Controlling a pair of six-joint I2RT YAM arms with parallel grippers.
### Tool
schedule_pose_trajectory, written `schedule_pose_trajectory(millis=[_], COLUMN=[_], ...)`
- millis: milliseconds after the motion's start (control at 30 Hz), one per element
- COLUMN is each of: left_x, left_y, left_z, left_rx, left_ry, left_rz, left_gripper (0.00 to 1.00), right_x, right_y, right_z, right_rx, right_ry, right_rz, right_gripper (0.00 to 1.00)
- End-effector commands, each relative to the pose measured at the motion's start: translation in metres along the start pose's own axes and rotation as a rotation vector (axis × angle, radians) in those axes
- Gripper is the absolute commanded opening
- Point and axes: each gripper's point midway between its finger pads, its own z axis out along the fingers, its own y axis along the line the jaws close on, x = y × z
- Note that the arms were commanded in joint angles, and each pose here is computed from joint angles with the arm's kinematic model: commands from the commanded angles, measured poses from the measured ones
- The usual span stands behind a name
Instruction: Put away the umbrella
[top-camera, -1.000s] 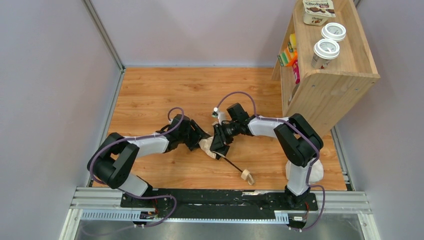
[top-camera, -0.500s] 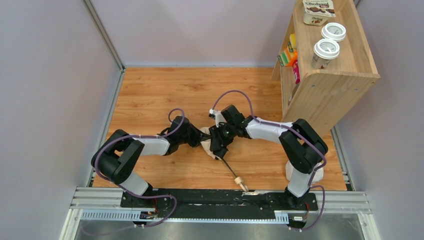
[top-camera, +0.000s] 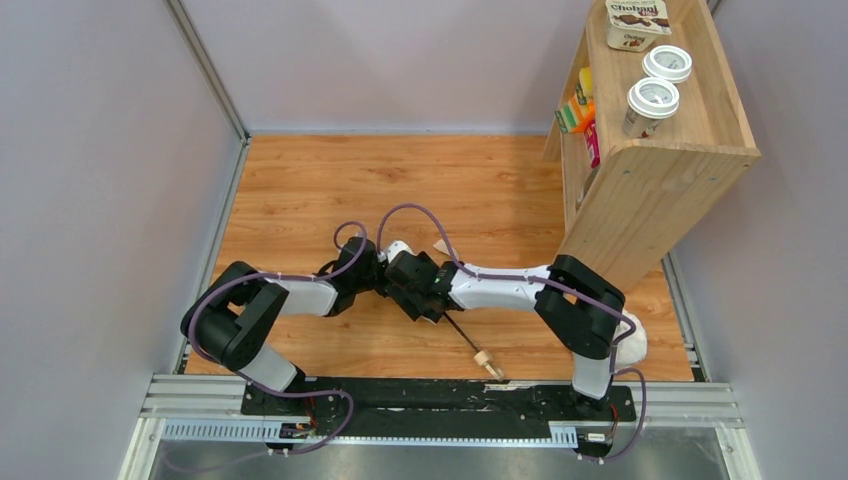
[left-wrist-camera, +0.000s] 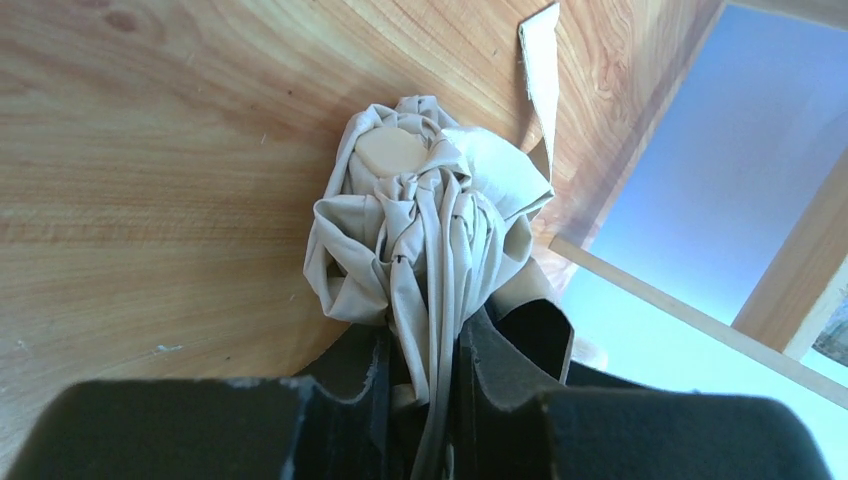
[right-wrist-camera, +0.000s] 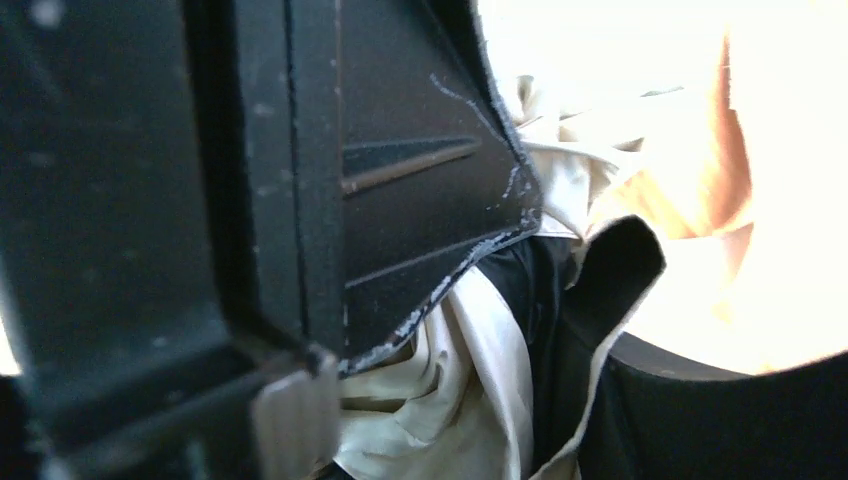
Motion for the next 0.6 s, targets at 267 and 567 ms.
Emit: schedule_pose_trajectory(millis=[267,567], left_x=[0.023,0.001], left_y=[0.058,0.041], left_z=[-0.012,-0.033], left_rx=[-0.185,-0.221], left_ry=[0.057,-0.041], left_rz=[-0.032,0.149], left_gripper=[0.00,0.76], right_x=[-0.002,-0.011], right_y=[-0.039,-0.005], right_z=[0.020,-0.004], right_rx=[0.197,-0.430], right_ry=[-0.069,-0.086], right_rz=[0.008,0.163], right_gripper=[0.00,0.00])
